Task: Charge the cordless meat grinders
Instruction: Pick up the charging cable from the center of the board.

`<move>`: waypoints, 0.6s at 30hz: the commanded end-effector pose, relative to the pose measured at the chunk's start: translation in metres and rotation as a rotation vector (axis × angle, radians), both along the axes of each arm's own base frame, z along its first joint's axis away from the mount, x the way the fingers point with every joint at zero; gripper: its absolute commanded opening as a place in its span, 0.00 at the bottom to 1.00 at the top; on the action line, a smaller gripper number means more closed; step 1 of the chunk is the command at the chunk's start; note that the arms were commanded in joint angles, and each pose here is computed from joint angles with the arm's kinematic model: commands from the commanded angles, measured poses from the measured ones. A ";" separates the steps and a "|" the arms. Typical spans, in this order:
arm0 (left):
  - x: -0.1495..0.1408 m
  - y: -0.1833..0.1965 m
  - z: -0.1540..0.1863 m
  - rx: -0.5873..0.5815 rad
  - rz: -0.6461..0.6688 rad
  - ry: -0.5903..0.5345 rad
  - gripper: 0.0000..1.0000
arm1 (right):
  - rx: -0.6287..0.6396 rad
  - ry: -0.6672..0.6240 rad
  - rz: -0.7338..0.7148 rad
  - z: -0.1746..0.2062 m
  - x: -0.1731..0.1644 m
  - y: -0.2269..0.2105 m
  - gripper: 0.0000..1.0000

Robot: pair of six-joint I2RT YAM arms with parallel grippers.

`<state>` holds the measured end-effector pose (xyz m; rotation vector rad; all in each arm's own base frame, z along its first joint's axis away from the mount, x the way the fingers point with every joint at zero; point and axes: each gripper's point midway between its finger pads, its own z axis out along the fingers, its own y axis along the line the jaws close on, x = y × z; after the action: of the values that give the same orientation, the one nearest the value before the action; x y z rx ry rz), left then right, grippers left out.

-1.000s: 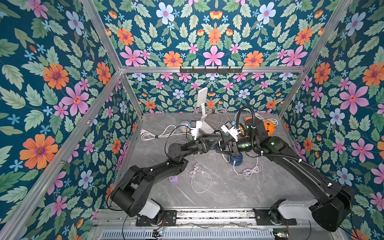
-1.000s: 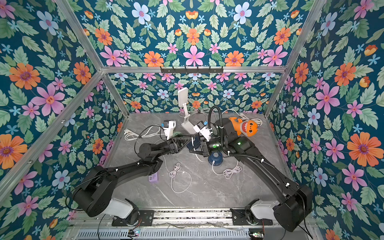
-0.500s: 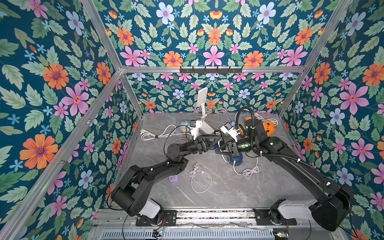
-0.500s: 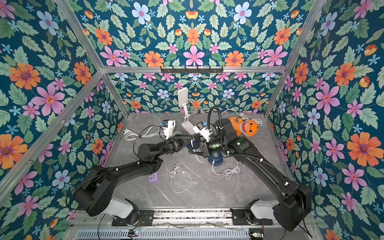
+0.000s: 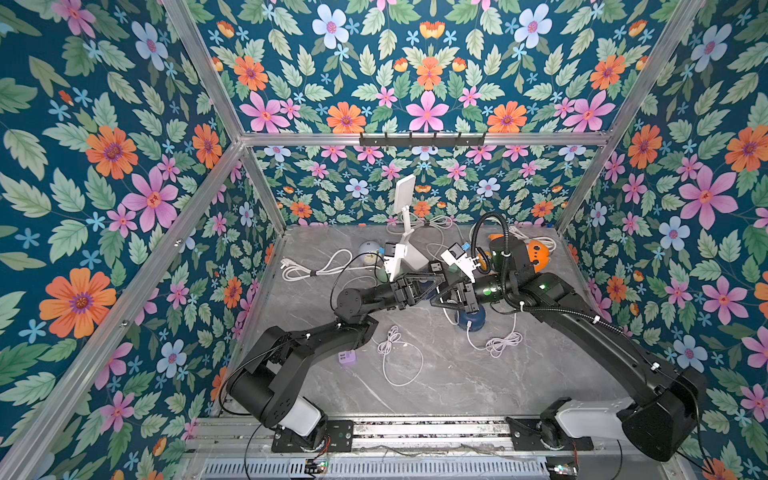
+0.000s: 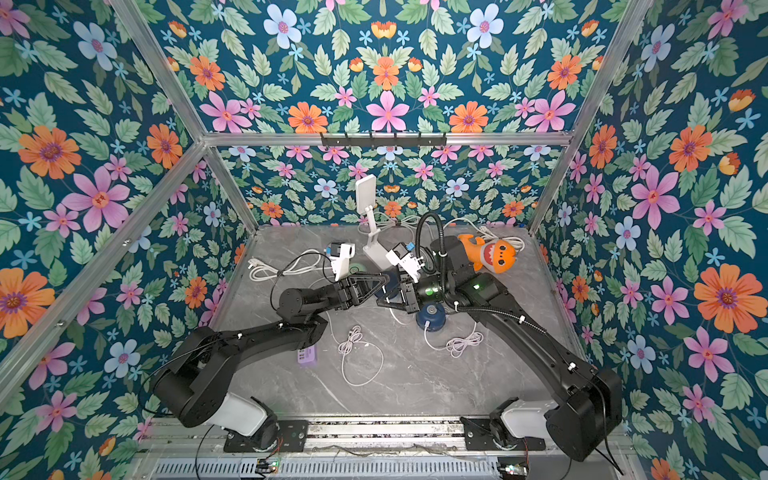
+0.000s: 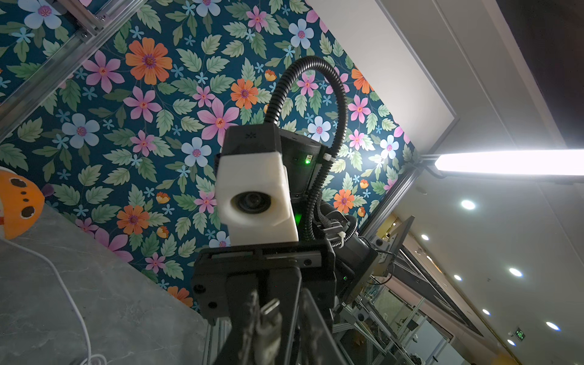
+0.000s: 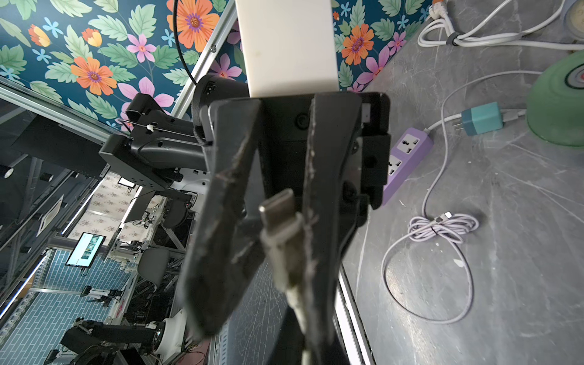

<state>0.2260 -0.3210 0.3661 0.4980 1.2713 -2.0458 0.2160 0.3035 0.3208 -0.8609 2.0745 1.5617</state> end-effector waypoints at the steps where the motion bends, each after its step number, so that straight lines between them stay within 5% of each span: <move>1: -0.006 0.005 0.009 -0.033 -0.007 -0.042 0.14 | 0.008 -0.010 0.010 0.002 -0.001 0.000 0.00; 6: -0.003 0.005 0.008 -0.029 -0.002 -0.028 0.00 | -0.011 -0.007 0.007 -0.001 -0.004 -0.002 0.00; 8: 0.000 0.004 0.007 -0.016 0.014 -0.009 0.00 | -0.060 -0.020 -0.053 -0.007 0.001 -0.008 0.45; 13: 0.031 0.007 -0.021 0.178 0.242 0.080 0.00 | -0.232 -0.110 -0.308 -0.022 0.024 -0.040 0.99; 18: 0.070 0.049 -0.078 0.485 0.641 0.289 0.00 | -0.348 -0.202 -0.453 -0.028 0.032 -0.052 0.99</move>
<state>0.2601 -0.2966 0.3665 0.2022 1.5085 -1.6814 0.2316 0.2663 0.3059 -0.6516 2.1868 1.0897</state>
